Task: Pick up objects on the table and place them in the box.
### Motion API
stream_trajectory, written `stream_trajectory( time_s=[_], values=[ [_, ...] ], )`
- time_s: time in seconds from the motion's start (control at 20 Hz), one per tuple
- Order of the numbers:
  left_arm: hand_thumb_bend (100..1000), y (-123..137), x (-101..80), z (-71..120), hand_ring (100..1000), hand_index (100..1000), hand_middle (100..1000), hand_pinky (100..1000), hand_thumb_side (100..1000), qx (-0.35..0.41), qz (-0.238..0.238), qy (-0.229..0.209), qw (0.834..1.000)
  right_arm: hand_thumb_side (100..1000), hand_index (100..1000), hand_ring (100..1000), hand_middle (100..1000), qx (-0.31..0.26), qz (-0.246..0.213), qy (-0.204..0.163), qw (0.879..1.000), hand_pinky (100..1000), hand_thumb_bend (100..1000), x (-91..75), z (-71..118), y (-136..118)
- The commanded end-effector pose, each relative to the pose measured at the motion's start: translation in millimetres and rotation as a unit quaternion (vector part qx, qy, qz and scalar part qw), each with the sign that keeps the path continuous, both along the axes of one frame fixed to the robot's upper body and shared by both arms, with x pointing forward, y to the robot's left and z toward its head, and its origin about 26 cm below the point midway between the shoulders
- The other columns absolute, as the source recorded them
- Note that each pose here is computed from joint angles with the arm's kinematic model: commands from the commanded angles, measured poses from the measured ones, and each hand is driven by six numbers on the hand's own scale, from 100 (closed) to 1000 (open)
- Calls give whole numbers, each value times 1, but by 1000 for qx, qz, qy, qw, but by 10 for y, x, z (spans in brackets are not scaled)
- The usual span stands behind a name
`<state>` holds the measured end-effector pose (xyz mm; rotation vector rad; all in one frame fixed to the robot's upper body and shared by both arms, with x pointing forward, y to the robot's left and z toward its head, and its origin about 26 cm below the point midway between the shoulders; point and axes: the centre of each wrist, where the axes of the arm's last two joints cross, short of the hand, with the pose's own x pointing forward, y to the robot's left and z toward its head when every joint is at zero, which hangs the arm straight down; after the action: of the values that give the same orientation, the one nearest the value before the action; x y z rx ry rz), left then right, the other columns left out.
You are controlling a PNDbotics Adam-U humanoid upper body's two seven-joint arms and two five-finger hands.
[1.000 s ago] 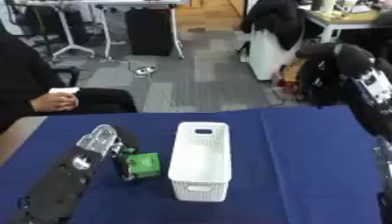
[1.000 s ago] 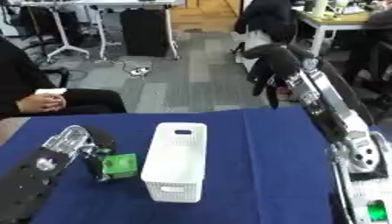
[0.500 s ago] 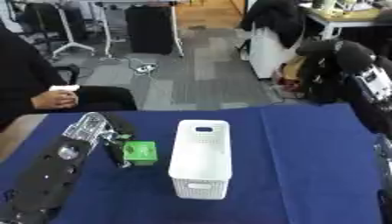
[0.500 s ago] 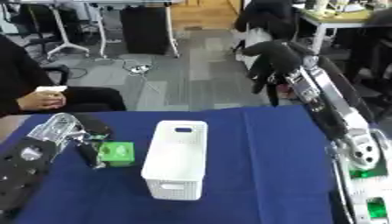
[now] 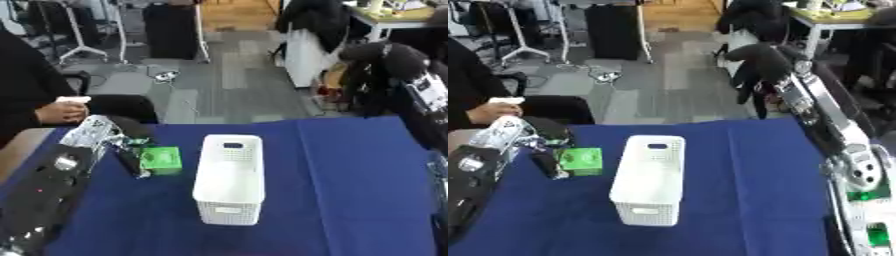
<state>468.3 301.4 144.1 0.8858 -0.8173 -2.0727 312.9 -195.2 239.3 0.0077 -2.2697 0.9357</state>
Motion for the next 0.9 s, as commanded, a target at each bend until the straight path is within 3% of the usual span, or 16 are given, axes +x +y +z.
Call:
stream_trajectory(
  time_s=[0.05, 0.5, 0.9],
  values=[
    [100, 65, 15, 353, 100, 189, 100, 100, 702, -4, -6, -33, 999, 1000, 765, 438, 515, -3, -1, -11, 1000, 211, 319, -25, 63, -14],
    [100, -112, -3, 623, 100, 190, 100, 100, 659, -80, -54, -86, 992, 1000, 765, 439, 515, -6, 0, -12, 1000, 211, 319, -25, 64, -13],
    [100, -499, 33, 589, 100, 190, 100, 100, 660, -151, -160, -118, 968, 1000, 766, 439, 515, -2, 10, -15, 1000, 211, 319, -26, 80, 27]
  ],
)
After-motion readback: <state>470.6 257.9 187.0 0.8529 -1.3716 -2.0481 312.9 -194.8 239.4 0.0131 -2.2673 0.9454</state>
